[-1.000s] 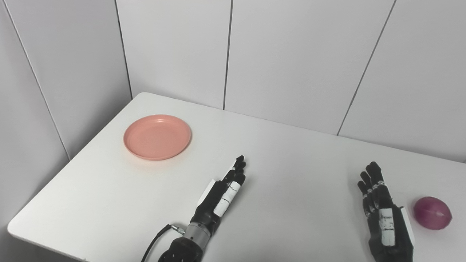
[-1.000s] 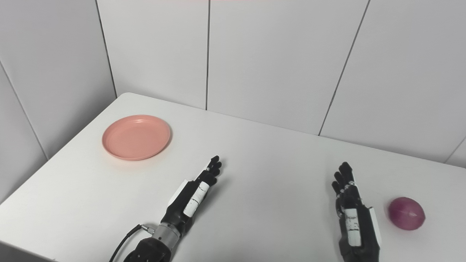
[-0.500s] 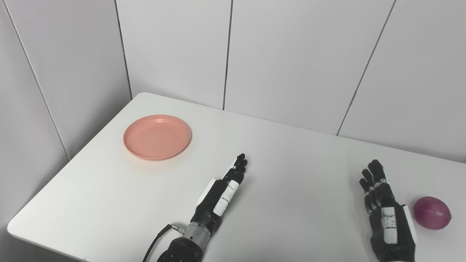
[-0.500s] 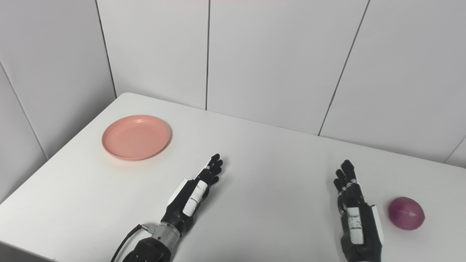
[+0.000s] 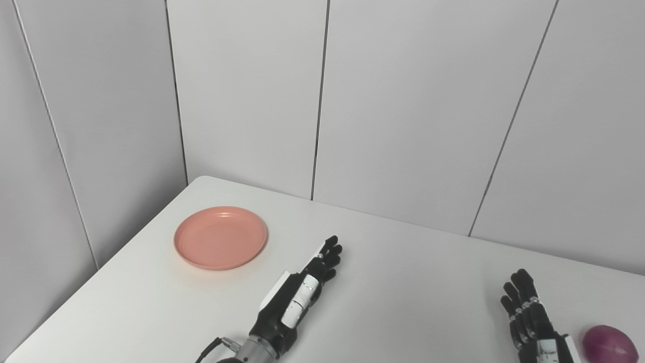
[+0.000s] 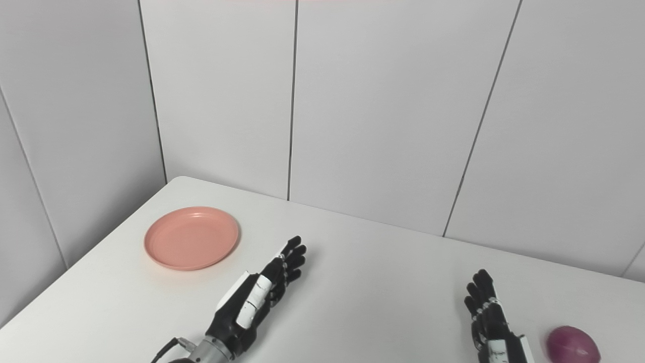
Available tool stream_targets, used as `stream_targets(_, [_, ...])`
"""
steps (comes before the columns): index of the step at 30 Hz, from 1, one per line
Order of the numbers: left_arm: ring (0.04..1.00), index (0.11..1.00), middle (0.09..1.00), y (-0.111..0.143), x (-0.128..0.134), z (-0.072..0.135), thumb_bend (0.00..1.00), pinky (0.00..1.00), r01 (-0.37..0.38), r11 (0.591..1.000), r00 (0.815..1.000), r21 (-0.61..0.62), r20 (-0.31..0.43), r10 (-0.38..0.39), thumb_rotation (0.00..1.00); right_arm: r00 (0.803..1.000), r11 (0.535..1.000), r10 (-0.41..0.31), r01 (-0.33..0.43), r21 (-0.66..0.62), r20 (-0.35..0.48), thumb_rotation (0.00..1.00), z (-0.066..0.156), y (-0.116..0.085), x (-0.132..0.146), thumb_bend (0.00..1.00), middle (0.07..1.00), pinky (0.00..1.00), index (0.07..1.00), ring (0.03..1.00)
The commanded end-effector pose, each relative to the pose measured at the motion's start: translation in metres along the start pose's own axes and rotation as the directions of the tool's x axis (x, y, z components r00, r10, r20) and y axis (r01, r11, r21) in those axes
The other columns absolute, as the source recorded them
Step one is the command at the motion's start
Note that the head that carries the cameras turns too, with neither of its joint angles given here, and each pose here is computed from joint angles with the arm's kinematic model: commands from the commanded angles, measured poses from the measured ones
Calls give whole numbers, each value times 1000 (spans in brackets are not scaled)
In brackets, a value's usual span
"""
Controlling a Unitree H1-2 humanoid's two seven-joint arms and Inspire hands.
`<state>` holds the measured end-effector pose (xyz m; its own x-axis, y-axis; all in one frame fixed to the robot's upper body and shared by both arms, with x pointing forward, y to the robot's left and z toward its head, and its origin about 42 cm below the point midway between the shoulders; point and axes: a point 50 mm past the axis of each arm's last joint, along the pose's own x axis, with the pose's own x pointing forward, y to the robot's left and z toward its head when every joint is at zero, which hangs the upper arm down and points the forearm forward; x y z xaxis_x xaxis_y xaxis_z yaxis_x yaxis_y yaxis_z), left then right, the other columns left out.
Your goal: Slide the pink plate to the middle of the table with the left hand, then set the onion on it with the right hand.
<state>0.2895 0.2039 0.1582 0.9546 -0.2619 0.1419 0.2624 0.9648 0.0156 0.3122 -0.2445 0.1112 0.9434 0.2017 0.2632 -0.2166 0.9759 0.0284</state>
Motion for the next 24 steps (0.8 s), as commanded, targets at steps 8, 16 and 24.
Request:
stream_targets(8, [1000, 1000, 1000, 46, 38, 51, 815, 1000, 56, 988, 995, 147, 70, -67, 1000, 988, 999, -41, 44, 17, -149, 885, -38, -11, -41, 777, 1000, 1000, 981, 1000])
stream_targets(16, [1000, 1000, 1000, 89, 52, 64, 820, 1000, 11, 973, 995, 233, 89, -32, 1000, 990, 999, -45, 45, -1, -133, 904, -36, -12, -42, 750, 1000, 1000, 987, 1000])
stream_targets(24, [1000, 1000, 1000, 133, 56, 75, 805, 1000, -2, 951, 999, 309, 45, -13, 1000, 990, 999, -34, 31, -27, -133, 947, -34, -15, -44, 744, 1000, 1000, 997, 1000])
